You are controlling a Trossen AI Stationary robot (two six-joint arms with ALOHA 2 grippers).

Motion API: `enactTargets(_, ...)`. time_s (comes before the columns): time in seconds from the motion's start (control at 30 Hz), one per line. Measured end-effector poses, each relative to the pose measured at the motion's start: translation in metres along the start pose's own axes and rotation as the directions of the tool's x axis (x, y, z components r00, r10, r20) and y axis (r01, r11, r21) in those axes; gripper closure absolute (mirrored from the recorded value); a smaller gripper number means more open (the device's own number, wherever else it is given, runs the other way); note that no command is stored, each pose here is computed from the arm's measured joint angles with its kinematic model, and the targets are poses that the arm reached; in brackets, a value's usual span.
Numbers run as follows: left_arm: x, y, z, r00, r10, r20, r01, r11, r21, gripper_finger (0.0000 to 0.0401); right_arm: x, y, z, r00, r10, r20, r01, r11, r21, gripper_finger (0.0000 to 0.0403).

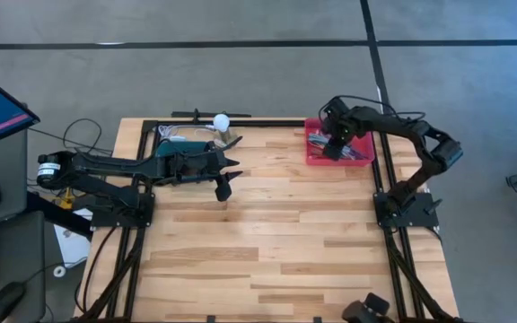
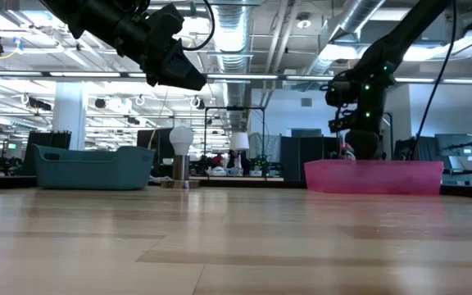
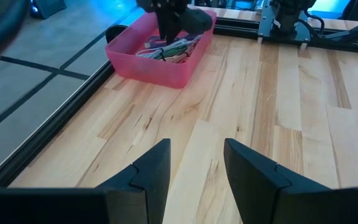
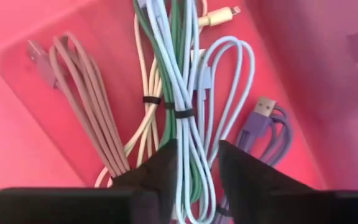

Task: Pick & Place USB Port
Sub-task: Return to Home Position

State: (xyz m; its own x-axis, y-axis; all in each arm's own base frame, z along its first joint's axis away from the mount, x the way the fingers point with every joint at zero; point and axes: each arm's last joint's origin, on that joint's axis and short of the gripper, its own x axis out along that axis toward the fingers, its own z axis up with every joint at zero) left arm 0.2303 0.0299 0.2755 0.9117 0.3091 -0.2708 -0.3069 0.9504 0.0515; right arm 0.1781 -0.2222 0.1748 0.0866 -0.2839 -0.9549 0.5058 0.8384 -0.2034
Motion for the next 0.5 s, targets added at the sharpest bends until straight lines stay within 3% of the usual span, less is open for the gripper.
enactTargets(0.27,0.000,0.000,0.000,1.000,0.000,0.000,0.000,1.000,0.001,0.0252,-0.019,0.000,-0.004,0.999,-0.026,0.026,0.026,1.000,0.014,0.0216)
enactTargets(0.5,0.000,0.000,0.000,1.000,0.000,0.000,0.000,1.000,0.003,0.0252,-0.051,0.018,-0.007,0.995,-0.019,0.096,0.017,1.000,0.016,0.0219)
